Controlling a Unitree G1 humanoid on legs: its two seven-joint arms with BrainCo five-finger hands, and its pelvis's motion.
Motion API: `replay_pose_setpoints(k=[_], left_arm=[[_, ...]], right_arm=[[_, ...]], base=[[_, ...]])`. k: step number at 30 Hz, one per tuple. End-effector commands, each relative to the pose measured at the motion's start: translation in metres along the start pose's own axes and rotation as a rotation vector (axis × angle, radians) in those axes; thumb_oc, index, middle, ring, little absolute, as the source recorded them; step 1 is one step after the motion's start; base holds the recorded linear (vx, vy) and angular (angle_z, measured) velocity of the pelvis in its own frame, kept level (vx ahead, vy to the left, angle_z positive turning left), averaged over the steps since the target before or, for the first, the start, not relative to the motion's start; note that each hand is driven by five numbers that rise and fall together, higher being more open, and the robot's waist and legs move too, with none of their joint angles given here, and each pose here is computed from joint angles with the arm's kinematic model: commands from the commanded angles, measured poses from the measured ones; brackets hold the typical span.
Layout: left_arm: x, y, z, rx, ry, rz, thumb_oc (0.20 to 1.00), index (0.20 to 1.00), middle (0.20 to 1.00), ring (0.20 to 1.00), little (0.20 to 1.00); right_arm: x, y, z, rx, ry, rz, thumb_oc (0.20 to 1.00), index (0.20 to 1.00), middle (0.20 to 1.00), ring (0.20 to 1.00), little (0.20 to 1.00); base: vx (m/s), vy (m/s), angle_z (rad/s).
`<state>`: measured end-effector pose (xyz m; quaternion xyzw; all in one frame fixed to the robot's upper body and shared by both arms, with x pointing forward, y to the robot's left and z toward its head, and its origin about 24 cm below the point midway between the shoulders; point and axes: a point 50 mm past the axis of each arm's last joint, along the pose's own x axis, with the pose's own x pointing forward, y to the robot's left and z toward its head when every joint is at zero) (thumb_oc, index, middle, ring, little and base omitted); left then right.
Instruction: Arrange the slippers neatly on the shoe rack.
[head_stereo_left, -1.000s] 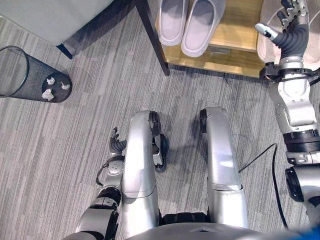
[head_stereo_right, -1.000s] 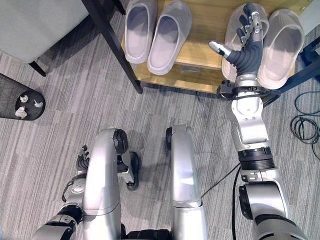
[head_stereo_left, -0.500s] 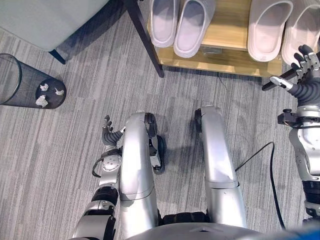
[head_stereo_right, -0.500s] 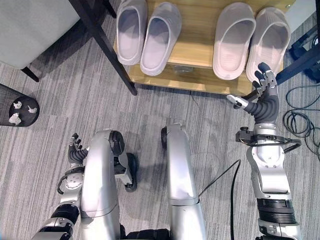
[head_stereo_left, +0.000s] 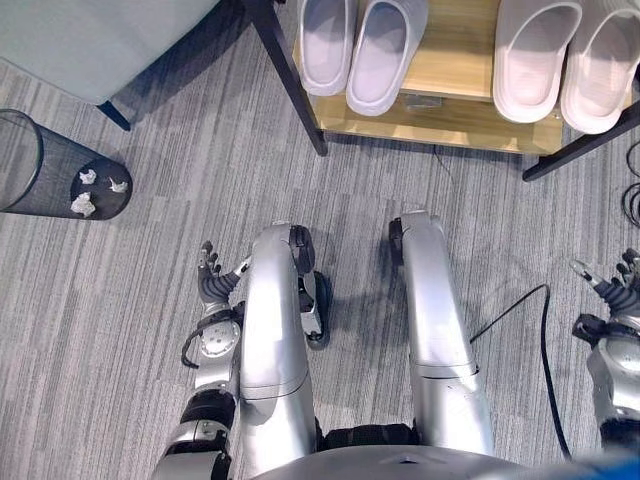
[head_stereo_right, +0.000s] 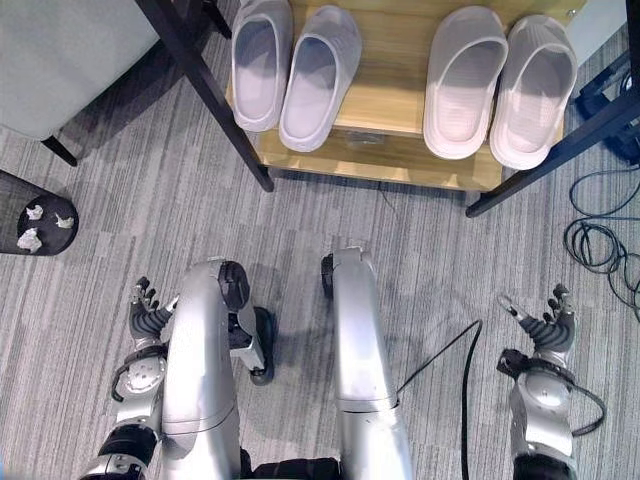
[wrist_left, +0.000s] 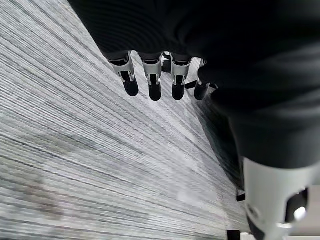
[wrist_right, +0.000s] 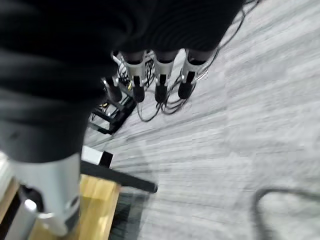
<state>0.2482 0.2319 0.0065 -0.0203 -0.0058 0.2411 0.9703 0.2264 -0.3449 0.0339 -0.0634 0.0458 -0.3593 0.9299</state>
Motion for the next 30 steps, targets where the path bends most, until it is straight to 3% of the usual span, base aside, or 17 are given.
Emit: replay_pose_setpoints(k=[1, 2, 3, 4, 6, 10, 14, 22, 27, 30], left_arm=[[-0.039, -0.011, -0.03, 0.062, 0.072, -0.075, 1.0, 1.0, 1.0, 1.0, 1.0], [-0.058, 0.004, -0.04, 0.193, 0.045, -0.082, 1.0, 1.0, 1.0, 1.0, 1.0], [-0.052, 0.0, -0.052, 0.086, 0.122, -0.066, 1.0, 1.0, 1.0, 1.0, 1.0], [-0.012, -0.031, -0.028, 0.031, 0.041, -0.023, 1.0, 1.0, 1.0, 1.0, 1.0], [0.006, -0.045, -0.021, 0.018, 0.049, -0.031, 1.0, 1.0, 1.0, 1.0, 1.0], [-0.001, -0.04, -0.031, 0.063, 0.094, -0.06, 1.0, 1.0, 1.0, 1.0, 1.0], [-0.011, -0.027, -0.047, 0.128, 0.16, -0.076, 1.0, 1.0, 1.0, 1.0, 1.0], [-0.084, 0.028, -0.119, 0.314, 0.542, -0.04, 1.0, 1.0, 1.0, 1.0, 1.0], [-0.145, 0.047, -0.156, 0.372, 0.842, -0.018, 1.0, 1.0, 1.0, 1.0, 1.0], [-0.159, 0.052, -0.163, 0.389, 0.922, 0.0, 1.0, 1.0, 1.0, 1.0, 1.0]], right_arm=[[0.004, -0.011, 0.03, -0.009, -0.157, -0.053, 1.0, 1.0, 1.0, 1.0, 1.0], [0.004, -0.016, 0.01, -0.012, -0.089, -0.108, 1.0, 1.0, 1.0, 1.0, 1.0], [0.001, 0.002, -0.002, 0.02, -0.04, -0.058, 1.0, 1.0, 1.0, 1.0, 1.0], [0.001, 0.01, -0.001, -0.052, -0.037, 0.018, 1.0, 1.0, 1.0, 1.0, 1.0], [-0.017, 0.017, -0.046, -0.162, 0.119, 0.119, 1.0, 1.0, 1.0, 1.0, 1.0], [-0.044, 0.02, -0.093, -0.257, 0.285, 0.162, 1.0, 1.0, 1.0, 1.0, 1.0], [-0.07, -0.004, -0.129, -0.328, 0.443, 0.121, 1.0, 1.0, 1.0, 1.0, 1.0], [-0.157, -0.044, -0.195, -0.41, 0.878, 0.049, 1.0, 1.0, 1.0, 1.0, 1.0], [-0.22, -0.036, -0.218, -0.505, 1.089, 0.118, 1.0, 1.0, 1.0, 1.0, 1.0], [-0.227, -0.033, -0.22, -0.51, 1.112, 0.102, 1.0, 1.0, 1.0, 1.0, 1.0]], base=[[-0.05, -0.077, 0.13], [-0.01, -0.088, 0.13], [0.07, -0.089, 0.16], [0.08, -0.048, 0.35], [-0.07, -0.009, 0.36], [-0.14, -0.005, -0.13], [-0.06, 0.011, 0.03], [0.21, 0.003, 0.06], [0.22, -0.046, -0.03], [0.09, -0.053, -0.3]])
